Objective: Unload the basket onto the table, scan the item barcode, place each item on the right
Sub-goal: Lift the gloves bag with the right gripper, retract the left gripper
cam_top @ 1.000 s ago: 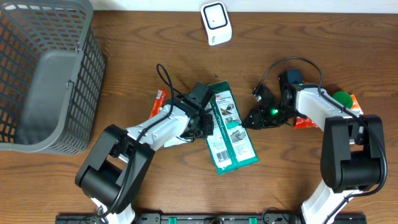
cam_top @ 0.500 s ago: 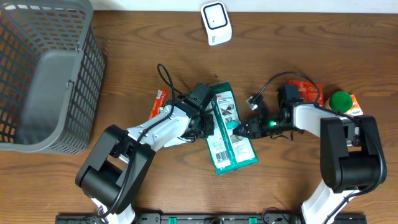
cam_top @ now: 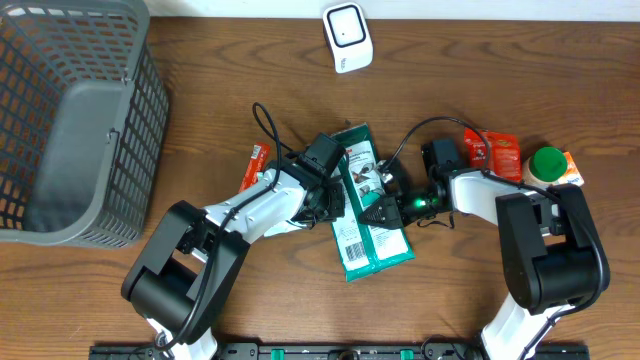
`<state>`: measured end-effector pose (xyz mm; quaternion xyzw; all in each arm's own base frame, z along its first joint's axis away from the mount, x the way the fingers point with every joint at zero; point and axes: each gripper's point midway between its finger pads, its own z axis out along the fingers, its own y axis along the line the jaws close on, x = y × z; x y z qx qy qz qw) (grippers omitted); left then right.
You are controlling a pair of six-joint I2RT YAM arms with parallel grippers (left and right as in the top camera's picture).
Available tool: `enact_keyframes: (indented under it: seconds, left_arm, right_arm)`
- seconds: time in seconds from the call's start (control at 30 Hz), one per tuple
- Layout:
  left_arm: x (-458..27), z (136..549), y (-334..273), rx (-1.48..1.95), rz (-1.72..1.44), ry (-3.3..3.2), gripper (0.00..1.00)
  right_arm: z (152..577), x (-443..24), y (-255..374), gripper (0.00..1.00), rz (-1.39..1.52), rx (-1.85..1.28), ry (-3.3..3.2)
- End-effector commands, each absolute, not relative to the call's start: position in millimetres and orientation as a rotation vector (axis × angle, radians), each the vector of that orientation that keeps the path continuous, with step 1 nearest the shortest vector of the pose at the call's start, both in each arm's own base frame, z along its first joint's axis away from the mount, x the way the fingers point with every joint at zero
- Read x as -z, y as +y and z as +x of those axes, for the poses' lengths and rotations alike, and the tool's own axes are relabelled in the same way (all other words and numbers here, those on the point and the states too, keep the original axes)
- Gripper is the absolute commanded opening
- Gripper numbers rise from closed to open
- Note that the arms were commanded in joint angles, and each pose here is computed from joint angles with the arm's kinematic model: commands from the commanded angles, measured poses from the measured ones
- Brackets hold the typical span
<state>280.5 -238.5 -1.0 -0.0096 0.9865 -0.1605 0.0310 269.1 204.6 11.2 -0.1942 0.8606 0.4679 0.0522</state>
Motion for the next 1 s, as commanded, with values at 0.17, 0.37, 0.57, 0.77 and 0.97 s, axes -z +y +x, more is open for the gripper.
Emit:
enact_keyframes:
  seconds: [0.17,0.37,0.57,0.77,0.97]
  left_arm:
    - [3.8,283.9,-228.6,0.402,-0.049,3.044,0.17]
    - [-65.4,305.2,-230.1,0.503,0.020,2.869,0.35]
    - [-133.2,319.1,-180.2,0.470,-0.130,2.699,0.50]
    - [-171.6,325.2,-93.1,0.332,-0.409,2.576,0.63]
    - [-173.0,327.7,-30.3,0.259,-0.648,2.530,0.72]
  right_arm:
    - [265.9,-12.0,208.4,0.10,-0.579,-1.469,2.610]
    - [271.2,-17.8,209.4,0.01,-0.532,-1.471,2.626]
    - [279.8,-22.6,196.6,0.01,-0.543,-1.266,2.676]
    - [305.3,-73.9,191.8,0.01,-0.430,-1.133,2.604]
    - [322.5,-149.4,191.1,0.01,-0.449,-1.038,2.592]
